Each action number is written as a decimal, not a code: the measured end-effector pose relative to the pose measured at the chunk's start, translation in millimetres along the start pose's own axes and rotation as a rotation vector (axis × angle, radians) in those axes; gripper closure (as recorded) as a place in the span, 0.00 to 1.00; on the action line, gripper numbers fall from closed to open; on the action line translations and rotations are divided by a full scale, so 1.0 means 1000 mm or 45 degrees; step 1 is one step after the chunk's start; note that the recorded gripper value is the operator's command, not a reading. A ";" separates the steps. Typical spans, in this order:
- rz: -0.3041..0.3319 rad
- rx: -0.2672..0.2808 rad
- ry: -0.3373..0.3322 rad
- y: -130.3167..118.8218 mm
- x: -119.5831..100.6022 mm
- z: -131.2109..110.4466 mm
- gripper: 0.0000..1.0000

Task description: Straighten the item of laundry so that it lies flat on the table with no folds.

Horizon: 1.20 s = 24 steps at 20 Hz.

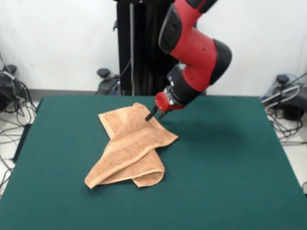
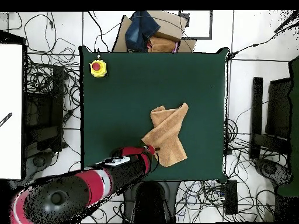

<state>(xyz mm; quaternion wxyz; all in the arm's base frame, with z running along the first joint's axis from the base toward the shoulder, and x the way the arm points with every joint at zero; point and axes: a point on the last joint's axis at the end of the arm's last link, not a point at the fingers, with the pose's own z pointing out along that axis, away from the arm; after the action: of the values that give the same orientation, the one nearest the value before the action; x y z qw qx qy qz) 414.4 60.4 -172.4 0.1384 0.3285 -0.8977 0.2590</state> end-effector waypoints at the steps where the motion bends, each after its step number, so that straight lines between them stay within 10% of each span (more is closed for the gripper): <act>1: -0.029 0.059 0.016 0.004 0.001 0.000 0.00; 10: -0.161 0.441 0.038 0.014 -0.005 -0.010 0.00; 24: -0.093 0.448 0.031 -0.021 -0.012 0.017 0.00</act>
<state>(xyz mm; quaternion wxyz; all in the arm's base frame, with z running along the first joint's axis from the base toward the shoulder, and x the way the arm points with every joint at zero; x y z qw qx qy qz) 435.8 42.9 -183.7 0.0991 0.3768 -0.8242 0.4109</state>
